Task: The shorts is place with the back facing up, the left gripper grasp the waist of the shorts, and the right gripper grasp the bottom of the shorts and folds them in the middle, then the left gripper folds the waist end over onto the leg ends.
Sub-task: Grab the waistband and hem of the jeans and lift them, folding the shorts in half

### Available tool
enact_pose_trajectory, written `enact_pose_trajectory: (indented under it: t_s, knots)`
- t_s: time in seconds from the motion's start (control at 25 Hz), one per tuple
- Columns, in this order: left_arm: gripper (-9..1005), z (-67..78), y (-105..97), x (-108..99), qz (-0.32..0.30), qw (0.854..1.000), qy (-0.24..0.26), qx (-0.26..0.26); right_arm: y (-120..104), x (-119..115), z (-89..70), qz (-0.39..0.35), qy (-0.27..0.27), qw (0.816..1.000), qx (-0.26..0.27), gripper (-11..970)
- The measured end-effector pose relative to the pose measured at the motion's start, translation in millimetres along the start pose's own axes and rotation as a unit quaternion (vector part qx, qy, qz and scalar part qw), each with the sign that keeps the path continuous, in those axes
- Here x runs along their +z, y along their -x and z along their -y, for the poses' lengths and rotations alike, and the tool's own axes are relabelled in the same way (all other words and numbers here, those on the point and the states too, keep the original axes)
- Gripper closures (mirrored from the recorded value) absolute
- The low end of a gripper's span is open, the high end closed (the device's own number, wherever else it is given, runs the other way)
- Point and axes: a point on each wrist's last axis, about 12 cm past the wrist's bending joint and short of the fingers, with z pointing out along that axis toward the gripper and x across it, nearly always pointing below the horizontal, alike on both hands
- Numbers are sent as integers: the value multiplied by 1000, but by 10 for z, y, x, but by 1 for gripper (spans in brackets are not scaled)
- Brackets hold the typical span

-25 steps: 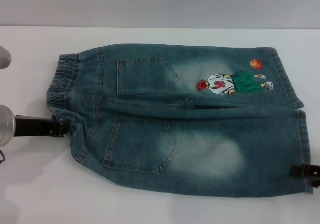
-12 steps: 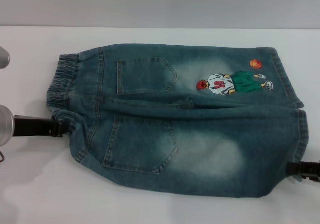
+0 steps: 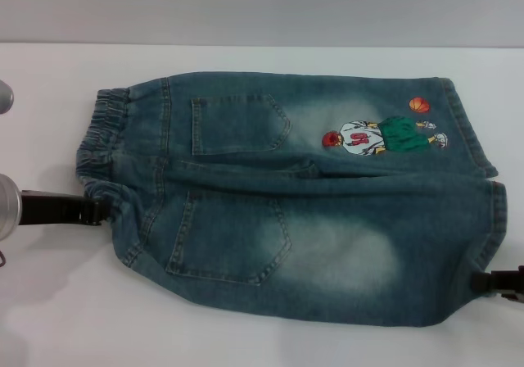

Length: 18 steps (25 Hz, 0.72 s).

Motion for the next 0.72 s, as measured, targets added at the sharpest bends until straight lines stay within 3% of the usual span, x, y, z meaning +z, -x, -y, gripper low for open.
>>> enact_pose_trajectory:
  t_s: [0.12,0.48,0.72]
  knots:
    - [858,-4,-5,0,0,1000,0,-2,13,-1,-17,3,4,1000,-5,898]
    - [857,-13,17,-3,10,1000,1,-10,123,-34,-152,38,52,997,-46,903]
    - [857,-52,57,-34,54,998,-10,-36,251,-111,-179,75,55,993,-73,903]
